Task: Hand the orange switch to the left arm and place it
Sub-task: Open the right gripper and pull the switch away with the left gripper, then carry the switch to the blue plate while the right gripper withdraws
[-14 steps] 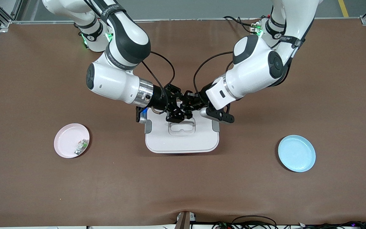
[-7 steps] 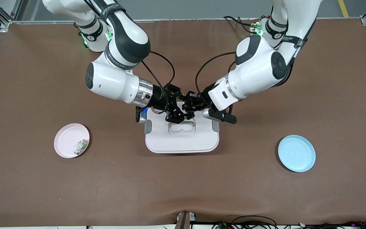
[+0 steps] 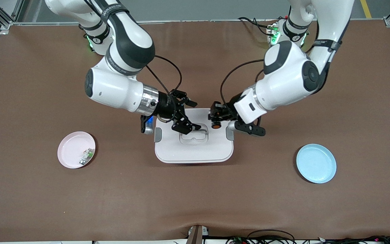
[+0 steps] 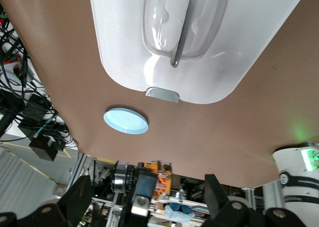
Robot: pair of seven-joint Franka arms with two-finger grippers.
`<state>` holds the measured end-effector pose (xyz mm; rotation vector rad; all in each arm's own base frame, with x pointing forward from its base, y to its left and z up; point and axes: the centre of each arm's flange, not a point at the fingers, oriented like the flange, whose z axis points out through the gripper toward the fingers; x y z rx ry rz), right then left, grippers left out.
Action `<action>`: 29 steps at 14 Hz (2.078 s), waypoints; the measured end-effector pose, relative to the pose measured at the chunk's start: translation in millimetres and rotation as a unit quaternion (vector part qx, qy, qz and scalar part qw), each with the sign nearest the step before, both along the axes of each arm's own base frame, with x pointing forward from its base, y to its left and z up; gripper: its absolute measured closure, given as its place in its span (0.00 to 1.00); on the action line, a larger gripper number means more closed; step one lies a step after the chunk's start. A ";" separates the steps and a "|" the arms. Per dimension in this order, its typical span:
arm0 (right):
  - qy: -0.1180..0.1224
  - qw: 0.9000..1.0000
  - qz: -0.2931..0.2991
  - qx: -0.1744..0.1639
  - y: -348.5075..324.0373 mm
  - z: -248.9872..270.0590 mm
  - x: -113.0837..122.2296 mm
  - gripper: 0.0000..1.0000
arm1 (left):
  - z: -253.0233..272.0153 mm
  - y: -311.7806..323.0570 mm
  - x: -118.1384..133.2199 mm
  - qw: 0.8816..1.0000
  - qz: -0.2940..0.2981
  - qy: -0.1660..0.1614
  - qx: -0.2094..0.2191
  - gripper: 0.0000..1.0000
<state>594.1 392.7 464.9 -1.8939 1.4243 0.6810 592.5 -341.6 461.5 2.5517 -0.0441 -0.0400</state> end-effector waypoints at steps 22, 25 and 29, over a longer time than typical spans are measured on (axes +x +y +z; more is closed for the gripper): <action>-0.216 0.812 0.478 -0.255 -312.0 -17.3 -21.1 0.00 | -155.9 375.6 110.8 0.929 -0.302 -0.109 0.186 0.64; -0.214 0.790 0.495 -0.293 -328.2 -3.3 -27.2 0.00 | -183.2 401.3 115.0 0.888 -0.389 -0.143 0.200 0.64; -0.226 0.783 0.493 -0.303 -374.0 6.1 -35.8 0.00 | -203.3 405.5 121.9 0.818 -0.499 -0.193 0.210 0.64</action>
